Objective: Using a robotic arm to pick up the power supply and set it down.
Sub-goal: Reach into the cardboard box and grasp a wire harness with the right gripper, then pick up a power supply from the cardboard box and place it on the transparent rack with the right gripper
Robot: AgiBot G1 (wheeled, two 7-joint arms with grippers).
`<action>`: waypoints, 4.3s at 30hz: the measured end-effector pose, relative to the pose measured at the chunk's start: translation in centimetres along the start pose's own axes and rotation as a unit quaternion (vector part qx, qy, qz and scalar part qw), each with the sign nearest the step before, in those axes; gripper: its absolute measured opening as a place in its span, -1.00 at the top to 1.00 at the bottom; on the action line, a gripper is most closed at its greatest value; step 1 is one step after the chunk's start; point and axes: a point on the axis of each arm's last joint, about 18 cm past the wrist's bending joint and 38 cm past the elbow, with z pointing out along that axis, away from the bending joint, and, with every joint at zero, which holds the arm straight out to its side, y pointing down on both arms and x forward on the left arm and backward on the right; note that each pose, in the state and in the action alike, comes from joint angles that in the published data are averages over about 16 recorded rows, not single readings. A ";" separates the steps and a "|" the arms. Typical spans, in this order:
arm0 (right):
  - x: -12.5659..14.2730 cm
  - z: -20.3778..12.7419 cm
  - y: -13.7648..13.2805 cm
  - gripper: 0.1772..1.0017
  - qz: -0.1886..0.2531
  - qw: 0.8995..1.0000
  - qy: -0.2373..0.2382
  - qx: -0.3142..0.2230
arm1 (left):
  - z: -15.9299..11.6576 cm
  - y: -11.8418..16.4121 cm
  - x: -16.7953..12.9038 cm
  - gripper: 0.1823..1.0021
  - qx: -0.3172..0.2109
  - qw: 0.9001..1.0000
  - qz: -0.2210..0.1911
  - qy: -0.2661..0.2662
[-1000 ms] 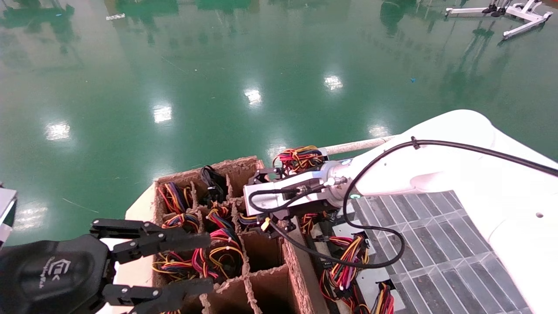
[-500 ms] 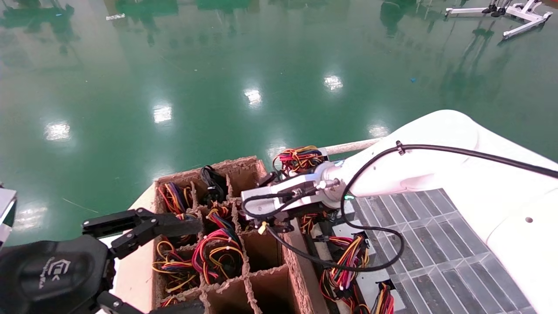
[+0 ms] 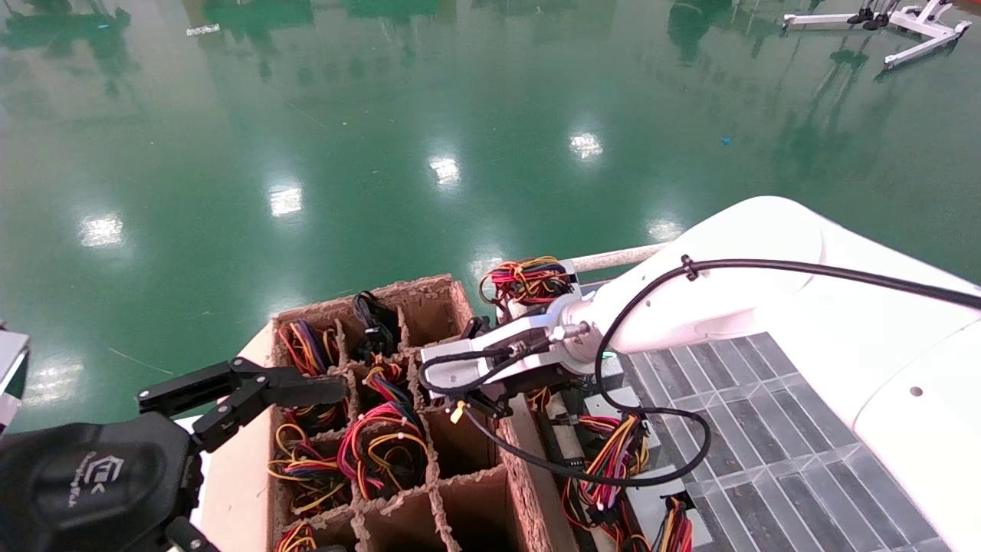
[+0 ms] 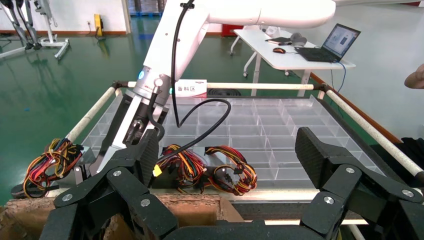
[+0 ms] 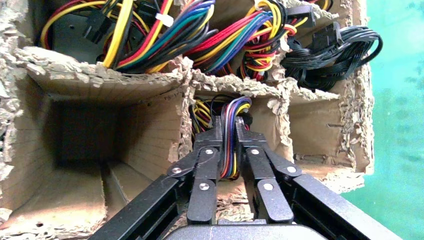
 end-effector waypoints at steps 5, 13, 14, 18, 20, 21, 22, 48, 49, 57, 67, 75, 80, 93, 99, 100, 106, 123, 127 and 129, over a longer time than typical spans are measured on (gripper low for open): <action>0.3 -0.3 -0.2 0.83 0.010 1.000 0.000 0.002 | 0.0 0.0 0.0 -0.97 0.000 1.000 0.000 0.000; 1.5 -1.6 -0.6 0.93 0.037 0.999 0.006 0.013 | 0.0 0.0 0.0 -1.00 0.000 1.000 0.000 0.000; 1.7 -1.8 -0.7 0.94 0.041 0.999 0.008 0.015 | 0.0 0.0 0.0 -1.00 0.000 1.000 0.000 0.000; 2.8 -3.1 -0.9 0.95 0.056 0.998 0.017 0.023 | 0.0 0.0 0.0 -1.00 0.000 1.000 0.000 0.000; 3.5 -3.9 -1.0 0.95 0.061 0.997 0.024 0.026 | 0.0 0.0 0.0 -1.00 0.000 1.000 0.000 0.000; 3.9 -4.3 -1.1 0.95 0.064 0.997 0.027 0.029 | 0.0 0.0 0.0 -1.00 0.000 1.000 0.000 0.000; 4.2 -4.8 -1.1 0.95 0.066 0.997 0.032 0.031 | 0.0 0.0 0.0 -1.00 0.000 1.000 0.000 0.000; 13.1 -23.1 -2.2 0.95 0.066 0.973 0.216 0.057 | 0.0 0.0 0.0 -1.00 0.000 1.000 0.000 0.000; 13.3 -23.9 -2.0 0.96 0.066 0.971 0.224 0.054 | 0.0 0.0 0.0 -1.00 0.000 1.000 0.000 0.000; 14.6 -28.3 1.3 0.96 0.079 0.958 0.275 0.013 | 0.0 0.0 0.0 -1.00 0.000 1.000 0.000 0.000; 12.7 -27.9 8.1 0.96 0.124 0.952 0.275 -0.044 | 0.0 0.0 0.0 -1.00 0.000 1.000 0.000 0.000; 10.0 -24.7 11.7 0.96 0.155 0.955 0.247 -0.061 | 0.0 0.0 0.0 -1.00 0.000 1.000 0.000 0.000; 8.9 -22.7 12.8 0.96 0.168 0.956 0.232 -0.062 | 0.0 0.0 0.0 -1.00 0.000 1.000 0.000 0.000; 8.3 -18.4 13.0 0.96 0.182 0.957 0.217 -0.059 | 0.0 0.0 0.0 -1.00 0.000 1.000 0.000 0.000; 8.6 -17.2 13.0 0.96 0.183 0.955 0.225 -0.065 | 0.0 0.0 0.0 -1.00 0.000 1.000 0.000 0.000; 8.7 -17.0 13.0 0.96 0.183 0.954 0.228 -0.067 | 0.0 0.0 0.0 -1.00 0.000 1.000 0.000 0.000; 9.2 -16.1 13.6 0.96 0.188 0.945 0.255 -0.084 | 0.0 0.0 0.0 -1.00 0.000 1.000 0.000 0.000; 8.9 -14.6 14.7 0.96 0.216 0.929 0.290 -0.086 | 0.0 0.0 0.0 -1.00 0.000 1.000 0.000 0.000; 8.6 -14.6 14.6 0.96 0.222 0.929 0.286 -0.073 | 0.0 0.0 0.0 -1.00 0.000 1.000 0.000 0.000; 8.5 -14.7 14.6 0.96 0.224 0.930 0.283 -0.066 | 0.0 0.0 0.0 -1.00 0.000 1.000 0.000 0.000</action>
